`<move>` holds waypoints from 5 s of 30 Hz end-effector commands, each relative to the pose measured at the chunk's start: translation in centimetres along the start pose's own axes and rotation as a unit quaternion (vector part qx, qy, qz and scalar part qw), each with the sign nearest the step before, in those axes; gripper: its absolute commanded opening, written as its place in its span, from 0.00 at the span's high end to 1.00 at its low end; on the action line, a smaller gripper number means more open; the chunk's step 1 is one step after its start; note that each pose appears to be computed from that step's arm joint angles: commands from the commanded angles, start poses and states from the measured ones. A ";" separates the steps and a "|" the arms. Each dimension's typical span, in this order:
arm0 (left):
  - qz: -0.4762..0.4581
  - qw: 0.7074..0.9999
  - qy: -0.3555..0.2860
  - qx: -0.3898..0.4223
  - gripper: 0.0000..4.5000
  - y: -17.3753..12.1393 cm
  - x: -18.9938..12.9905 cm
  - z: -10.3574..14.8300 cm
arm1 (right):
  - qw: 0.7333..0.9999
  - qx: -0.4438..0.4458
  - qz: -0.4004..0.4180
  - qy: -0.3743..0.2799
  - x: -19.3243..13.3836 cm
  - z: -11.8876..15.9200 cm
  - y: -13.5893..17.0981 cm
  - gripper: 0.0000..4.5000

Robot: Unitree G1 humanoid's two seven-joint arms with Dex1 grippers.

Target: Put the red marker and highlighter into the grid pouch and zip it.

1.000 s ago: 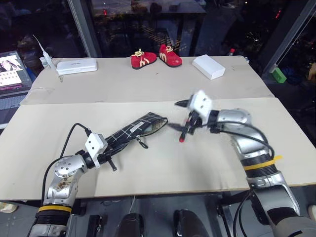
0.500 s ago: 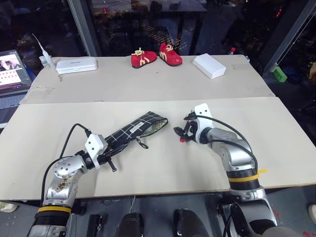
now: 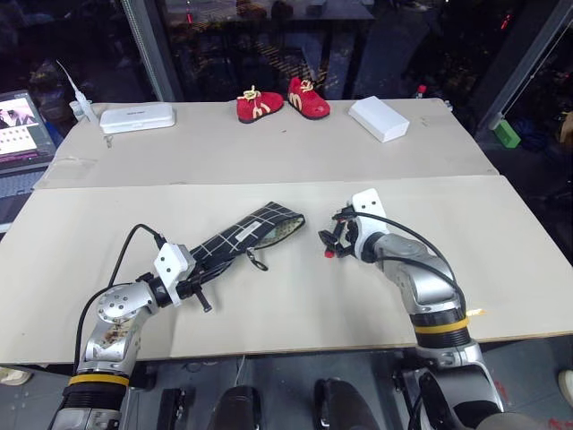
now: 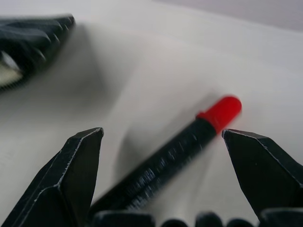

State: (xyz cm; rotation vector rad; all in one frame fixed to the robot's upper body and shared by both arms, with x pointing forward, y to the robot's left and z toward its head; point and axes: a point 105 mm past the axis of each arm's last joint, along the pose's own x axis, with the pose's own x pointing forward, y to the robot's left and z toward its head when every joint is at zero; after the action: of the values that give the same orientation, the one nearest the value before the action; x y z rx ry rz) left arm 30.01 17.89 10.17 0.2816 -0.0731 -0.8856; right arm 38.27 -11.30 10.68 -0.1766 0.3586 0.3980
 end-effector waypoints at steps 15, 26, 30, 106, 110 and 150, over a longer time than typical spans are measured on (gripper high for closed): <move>0.006 0.999 -0.020 0.026 1.00 0.7 -0.1 1.7 | 1.000 0.014 -0.018 -0.010 0.9 -0.9 0.9 0.54; 0.000 0.999 -0.017 0.032 1.00 1.0 0.0 2.0 | 0.987 -0.099 0.026 -0.123 -0.5 4.2 1.4 0.88; -0.003 0.999 -0.017 0.032 1.00 1.0 0.1 2.1 | 0.950 -0.212 0.044 -0.223 -2.7 8.4 0.9 0.88; -0.004 0.999 -0.026 0.020 1.00 0.0 0.9 1.3 | 0.885 -0.234 0.359 -0.180 -6.1 4.1 5.7 0.06; -0.006 0.999 -0.025 0.018 1.00 -0.2 0.9 1.2 | 0.888 -0.175 0.411 -0.108 -7.7 1.0 6.1 0.06; -0.003 0.999 -0.040 0.005 1.00 -0.4 1.7 1.8 | 0.912 -0.087 0.390 -0.089 -0.7 3.9 13.9 0.99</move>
State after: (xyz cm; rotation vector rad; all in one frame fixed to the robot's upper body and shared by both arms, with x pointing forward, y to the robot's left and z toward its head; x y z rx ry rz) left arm 30.59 16.29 10.60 0.2469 -0.1052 -0.8992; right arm 33.06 1.90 11.29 -0.1669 0.2735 1.2195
